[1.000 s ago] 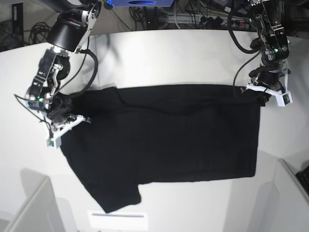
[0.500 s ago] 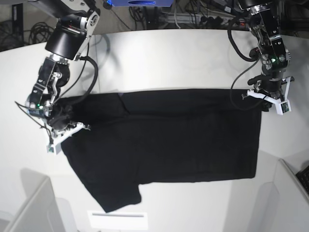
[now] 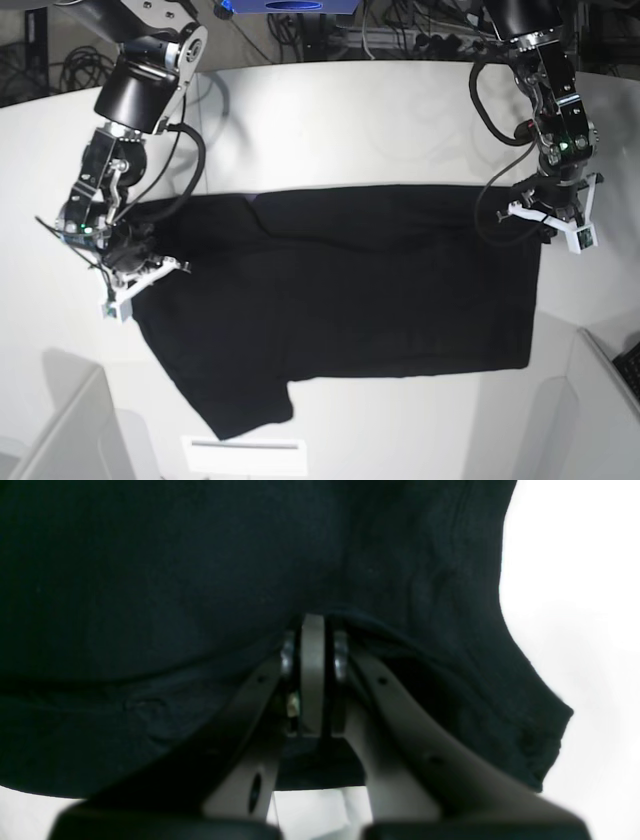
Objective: Fold the T-shirt properly
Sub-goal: 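Lift the shoulder edges with both grippers and pull them toward the hem, then lower the folded shoulder edge onto the shirt and release both grippers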
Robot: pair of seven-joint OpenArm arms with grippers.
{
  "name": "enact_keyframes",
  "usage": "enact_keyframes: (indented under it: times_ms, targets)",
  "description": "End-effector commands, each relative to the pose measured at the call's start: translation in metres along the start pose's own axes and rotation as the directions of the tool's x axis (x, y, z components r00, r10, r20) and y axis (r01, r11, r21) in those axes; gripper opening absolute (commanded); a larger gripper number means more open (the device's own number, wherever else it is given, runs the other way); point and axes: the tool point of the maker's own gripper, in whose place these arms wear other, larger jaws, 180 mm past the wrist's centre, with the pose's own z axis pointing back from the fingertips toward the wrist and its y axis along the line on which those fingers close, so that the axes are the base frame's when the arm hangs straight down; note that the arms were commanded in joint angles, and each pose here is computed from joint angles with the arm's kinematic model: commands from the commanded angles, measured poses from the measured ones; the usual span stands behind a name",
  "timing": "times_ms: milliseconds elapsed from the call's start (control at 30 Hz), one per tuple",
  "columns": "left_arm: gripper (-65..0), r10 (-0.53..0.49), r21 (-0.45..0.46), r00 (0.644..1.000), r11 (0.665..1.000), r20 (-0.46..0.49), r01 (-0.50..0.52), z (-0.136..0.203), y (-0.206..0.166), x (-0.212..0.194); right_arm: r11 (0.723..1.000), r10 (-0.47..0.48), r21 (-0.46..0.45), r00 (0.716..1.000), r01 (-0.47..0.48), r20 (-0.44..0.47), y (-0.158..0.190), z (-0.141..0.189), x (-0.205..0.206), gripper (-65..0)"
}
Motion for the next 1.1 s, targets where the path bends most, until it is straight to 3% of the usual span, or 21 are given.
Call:
enact_keyframes:
  times_ms: [0,200,667,767,867,1067]
  targets:
    - [-65.0,-0.003,0.006,0.999,1.0,0.042,0.002,-0.001,0.003,0.014,1.0,0.01,0.006,0.997,-0.011,0.07,0.003,0.006,0.027,-65.0]
    - [-65.0,0.017,0.009,1.0,1.0,0.017,-0.017,-0.012,0.003,0.01,1.0,0.021,-0.014,0.993,-0.019,0.118,-0.006,0.009,0.038,-65.0]
    - [-65.0,0.025,0.003,0.999,1.0,0.037,-0.025,-0.014,0.0,0.02,1.0,0.003,-0.007,0.997,-0.003,0.072,-0.009,-0.003,0.024,-65.0]
    - [-65.0,0.022,0.002,0.999,1.0,0.043,-0.023,-0.013,0.0,0.021,1.0,0.004,-0.008,0.997,-0.003,0.079,-0.009,-0.002,0.026,-46.2]
    - [-48.4,0.024,0.001,0.999,1.0,0.044,-0.024,-0.013,-0.001,0.022,1.0,0.003,-0.017,0.996,-0.002,0.084,-0.014,-0.001,0.027,-32.1]
    - [-11.2,0.01,0.01,0.996,1.0,0.093,-0.011,-0.008,0.004,0.042,0.999,0.019,-0.048,0.988,-0.012,0.153,-0.027,0.007,0.034,-31.2]
